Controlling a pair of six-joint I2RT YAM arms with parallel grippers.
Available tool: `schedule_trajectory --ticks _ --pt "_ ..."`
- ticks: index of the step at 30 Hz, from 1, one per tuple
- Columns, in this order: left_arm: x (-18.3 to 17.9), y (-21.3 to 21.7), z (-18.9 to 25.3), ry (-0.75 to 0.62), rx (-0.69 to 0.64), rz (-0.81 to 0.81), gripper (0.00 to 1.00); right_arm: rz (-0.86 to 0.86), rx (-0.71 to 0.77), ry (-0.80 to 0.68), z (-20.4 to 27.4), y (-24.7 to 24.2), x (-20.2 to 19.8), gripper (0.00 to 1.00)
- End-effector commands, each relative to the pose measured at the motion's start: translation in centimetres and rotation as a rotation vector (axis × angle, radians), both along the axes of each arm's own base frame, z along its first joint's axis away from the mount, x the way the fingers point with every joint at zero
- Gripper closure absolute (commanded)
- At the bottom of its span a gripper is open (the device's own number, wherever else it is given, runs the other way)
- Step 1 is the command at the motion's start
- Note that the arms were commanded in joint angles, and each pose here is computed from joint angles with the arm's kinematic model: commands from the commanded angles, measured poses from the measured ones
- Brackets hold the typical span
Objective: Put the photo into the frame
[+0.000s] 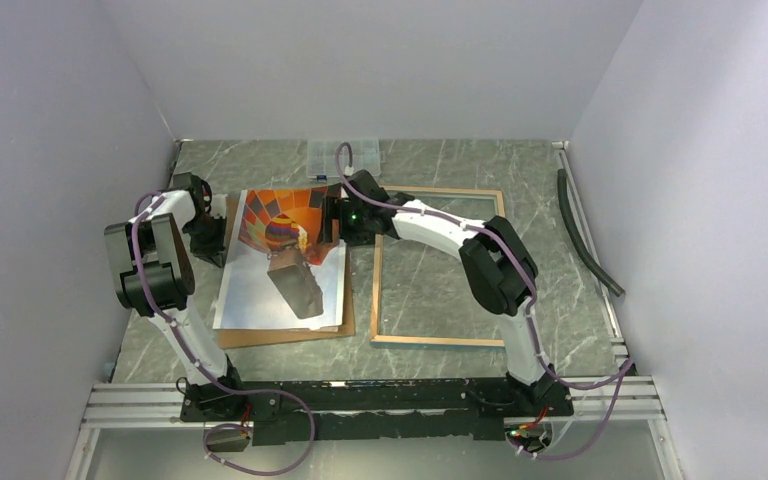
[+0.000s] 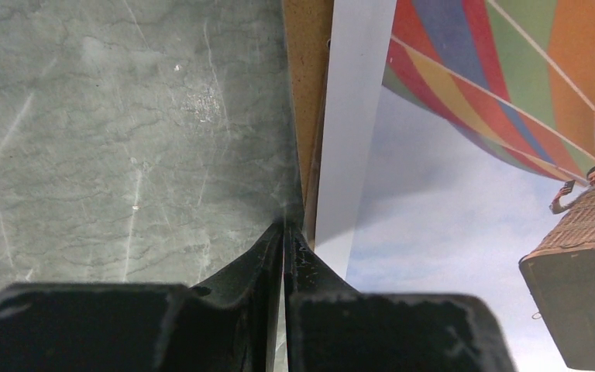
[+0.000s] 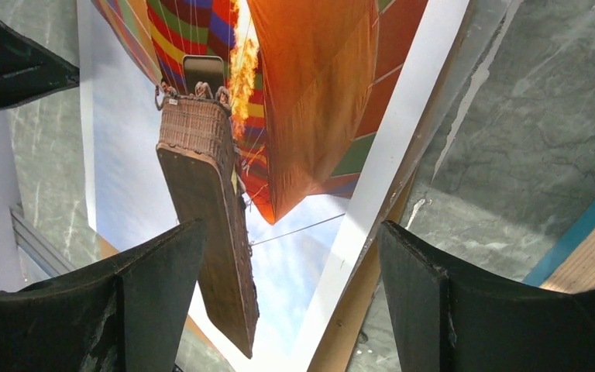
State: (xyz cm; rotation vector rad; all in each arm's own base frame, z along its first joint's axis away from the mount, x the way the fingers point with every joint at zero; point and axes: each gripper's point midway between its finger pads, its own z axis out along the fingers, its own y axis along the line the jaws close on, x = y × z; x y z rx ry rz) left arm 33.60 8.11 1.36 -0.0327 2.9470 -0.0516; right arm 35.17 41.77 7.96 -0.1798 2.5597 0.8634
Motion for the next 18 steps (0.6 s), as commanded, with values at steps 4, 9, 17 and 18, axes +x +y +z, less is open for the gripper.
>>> schedule_trajectory --ticks 4,9,17,18 --pt "-0.4 -1.5 -2.9 0.036 -0.044 -0.022 0.89 0.074 0.127 -0.108 5.4 2.5 -0.9 0.18" --pt "-0.5 -1.8 -3.2 0.041 -0.050 -0.022 0.89 0.195 0.373 -0.160 10.0 4.5 -3.1 0.18" --pt "-0.3 -1.9 -2.8 0.033 -0.046 -0.027 0.90 0.314 0.692 -0.165 14.4 5.7 -5.6 0.17" --pt "-0.4 -1.9 -2.8 0.035 -0.045 -0.026 0.89 0.320 0.718 -0.153 14.5 5.8 -5.7 0.16"
